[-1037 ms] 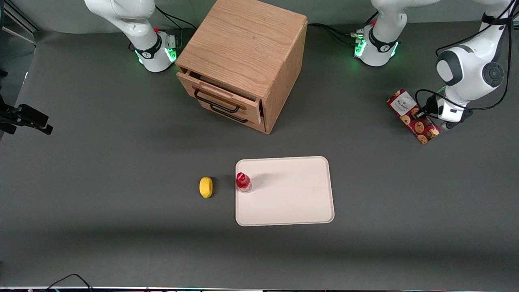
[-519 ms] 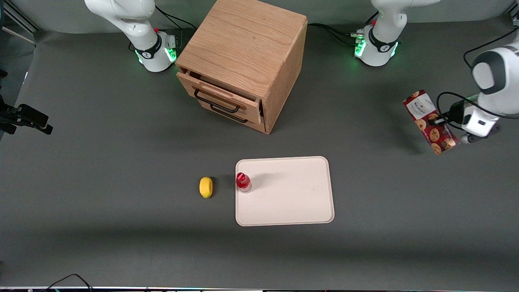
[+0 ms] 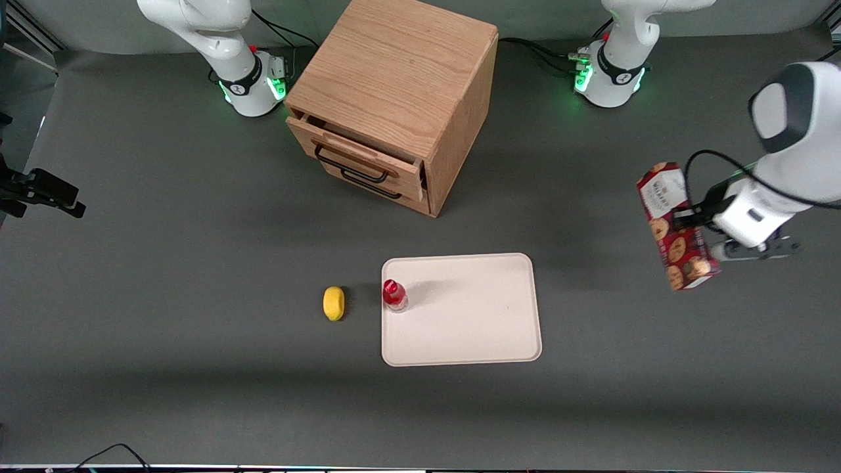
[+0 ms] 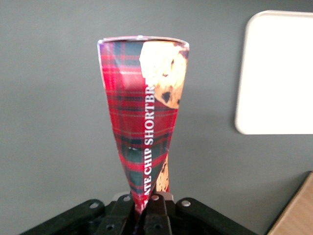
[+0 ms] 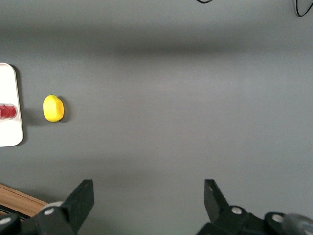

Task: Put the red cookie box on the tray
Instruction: 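Lift the red box with the left gripper, then carry the red box with the left gripper over the white tray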

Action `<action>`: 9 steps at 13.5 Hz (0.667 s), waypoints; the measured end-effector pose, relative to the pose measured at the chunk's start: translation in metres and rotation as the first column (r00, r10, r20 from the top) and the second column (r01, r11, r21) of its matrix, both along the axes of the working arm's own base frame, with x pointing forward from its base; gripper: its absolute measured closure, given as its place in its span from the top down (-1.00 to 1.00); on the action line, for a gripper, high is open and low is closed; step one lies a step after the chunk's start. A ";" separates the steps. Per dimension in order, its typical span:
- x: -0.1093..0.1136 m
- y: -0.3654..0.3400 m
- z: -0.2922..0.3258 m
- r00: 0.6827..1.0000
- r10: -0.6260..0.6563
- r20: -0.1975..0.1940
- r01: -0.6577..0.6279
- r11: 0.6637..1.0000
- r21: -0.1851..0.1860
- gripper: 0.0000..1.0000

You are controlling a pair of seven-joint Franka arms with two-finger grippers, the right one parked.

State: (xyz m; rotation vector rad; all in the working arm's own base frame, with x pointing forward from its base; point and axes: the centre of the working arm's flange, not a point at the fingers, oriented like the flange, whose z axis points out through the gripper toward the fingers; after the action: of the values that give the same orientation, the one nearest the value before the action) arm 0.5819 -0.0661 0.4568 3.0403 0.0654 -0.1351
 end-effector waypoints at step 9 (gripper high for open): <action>0.069 -0.174 -0.138 0.993 -0.081 0.087 0.085 0.995 -0.047 -0.92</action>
State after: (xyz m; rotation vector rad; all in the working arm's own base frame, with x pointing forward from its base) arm 0.6512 -0.2404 0.3187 2.9941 -0.0700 -0.0134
